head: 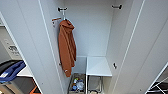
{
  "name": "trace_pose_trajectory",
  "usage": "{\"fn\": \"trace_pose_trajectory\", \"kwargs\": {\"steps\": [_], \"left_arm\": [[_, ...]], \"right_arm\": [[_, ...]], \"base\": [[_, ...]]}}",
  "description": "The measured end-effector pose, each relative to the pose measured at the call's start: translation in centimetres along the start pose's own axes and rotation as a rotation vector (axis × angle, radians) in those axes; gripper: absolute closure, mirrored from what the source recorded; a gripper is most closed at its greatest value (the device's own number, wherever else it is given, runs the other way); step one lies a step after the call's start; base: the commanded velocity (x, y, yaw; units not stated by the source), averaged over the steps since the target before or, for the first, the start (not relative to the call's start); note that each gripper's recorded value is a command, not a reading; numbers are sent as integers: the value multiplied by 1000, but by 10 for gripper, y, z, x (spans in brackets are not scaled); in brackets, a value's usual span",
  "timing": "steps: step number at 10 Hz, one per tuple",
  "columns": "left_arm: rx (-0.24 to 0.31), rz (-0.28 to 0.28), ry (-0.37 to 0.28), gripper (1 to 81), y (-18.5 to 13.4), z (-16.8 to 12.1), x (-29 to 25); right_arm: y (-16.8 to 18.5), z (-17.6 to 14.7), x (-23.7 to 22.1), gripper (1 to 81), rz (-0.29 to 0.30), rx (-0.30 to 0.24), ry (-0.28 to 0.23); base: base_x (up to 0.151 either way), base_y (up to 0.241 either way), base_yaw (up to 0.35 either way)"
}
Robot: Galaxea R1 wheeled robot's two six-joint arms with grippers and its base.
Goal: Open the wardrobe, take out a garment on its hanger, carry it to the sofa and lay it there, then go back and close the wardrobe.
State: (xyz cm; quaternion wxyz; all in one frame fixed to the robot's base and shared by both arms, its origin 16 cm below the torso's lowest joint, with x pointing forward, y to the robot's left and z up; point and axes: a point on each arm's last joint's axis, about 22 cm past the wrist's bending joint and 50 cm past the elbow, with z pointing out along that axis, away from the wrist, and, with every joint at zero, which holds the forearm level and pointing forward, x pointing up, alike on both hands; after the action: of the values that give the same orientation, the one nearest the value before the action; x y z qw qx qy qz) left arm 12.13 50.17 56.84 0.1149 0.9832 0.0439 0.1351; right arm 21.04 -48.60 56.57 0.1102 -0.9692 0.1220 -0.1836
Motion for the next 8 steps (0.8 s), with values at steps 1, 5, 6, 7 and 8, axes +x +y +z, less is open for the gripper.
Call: {"fn": "trace_pose_trajectory", "kwargs": {"steps": [1,5,6,7,8], "left_arm": [[43,-32,39,10,-28,-21,28],[132,-149,228,10,-92,-90,153],[146,-170,274,10,-101,-105,184],[154,-183,317,10,-106,-118,218],[151,-194,349,10,-102,-126,252]], "right_arm": [[20,-9,33,10,15,-37,45],[88,-58,153,10,115,-152,217],[89,-68,180,10,145,-148,244],[89,-76,201,10,161,-145,270],[91,-93,236,10,205,-138,306]], "base": [[0,0,0],[0,0,0],[0,0,0],[0,0,0],[0,0,0]]}}
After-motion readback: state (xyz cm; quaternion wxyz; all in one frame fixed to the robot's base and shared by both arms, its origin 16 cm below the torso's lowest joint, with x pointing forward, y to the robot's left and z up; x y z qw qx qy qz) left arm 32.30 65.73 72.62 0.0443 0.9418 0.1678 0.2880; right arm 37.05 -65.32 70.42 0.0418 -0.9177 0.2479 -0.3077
